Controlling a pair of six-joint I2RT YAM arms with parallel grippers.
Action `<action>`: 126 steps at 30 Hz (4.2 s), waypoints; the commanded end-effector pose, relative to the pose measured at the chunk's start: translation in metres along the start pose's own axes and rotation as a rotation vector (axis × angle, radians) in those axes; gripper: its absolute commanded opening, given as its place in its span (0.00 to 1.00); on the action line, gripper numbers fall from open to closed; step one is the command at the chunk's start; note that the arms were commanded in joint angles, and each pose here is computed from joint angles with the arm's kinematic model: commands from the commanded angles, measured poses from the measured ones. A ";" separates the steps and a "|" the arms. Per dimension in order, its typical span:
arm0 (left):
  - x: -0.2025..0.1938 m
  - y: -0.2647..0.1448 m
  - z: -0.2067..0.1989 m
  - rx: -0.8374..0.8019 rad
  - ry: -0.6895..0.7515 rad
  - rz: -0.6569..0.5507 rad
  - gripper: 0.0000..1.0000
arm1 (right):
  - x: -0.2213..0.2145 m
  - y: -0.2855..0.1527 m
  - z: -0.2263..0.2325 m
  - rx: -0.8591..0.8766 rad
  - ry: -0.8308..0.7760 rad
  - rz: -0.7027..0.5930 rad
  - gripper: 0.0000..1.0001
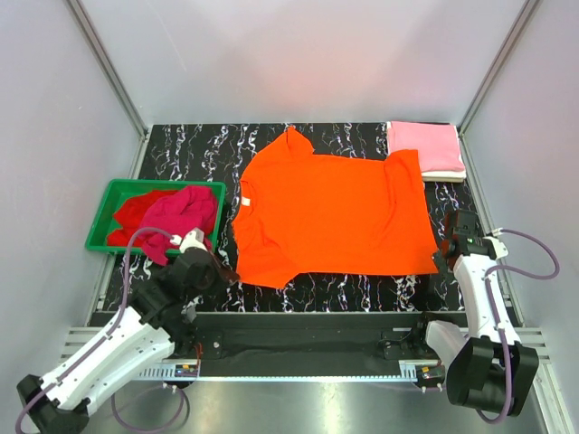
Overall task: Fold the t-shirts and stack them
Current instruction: Fold the tshirt
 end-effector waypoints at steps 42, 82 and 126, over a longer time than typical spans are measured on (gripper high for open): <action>0.114 0.056 -0.088 0.075 0.254 -0.177 0.00 | 0.033 0.038 0.080 0.118 -0.185 -0.010 0.00; 0.194 0.155 -0.077 0.194 0.170 -0.039 0.00 | 0.054 0.075 0.149 0.236 -0.285 -0.010 0.00; 0.221 0.201 -0.094 0.055 0.283 0.100 0.00 | 0.049 0.057 0.158 0.348 -0.252 0.049 0.42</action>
Point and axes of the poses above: each gripper's point midway between its finger pads, its own y axis out along the fingers, its own z axis along the line the jaws close on, x = y × z, the point moved 6 cm from there along -y, back along the fingers, and after that the axes turned 2 degrees about -y, right-handed, at the moved point
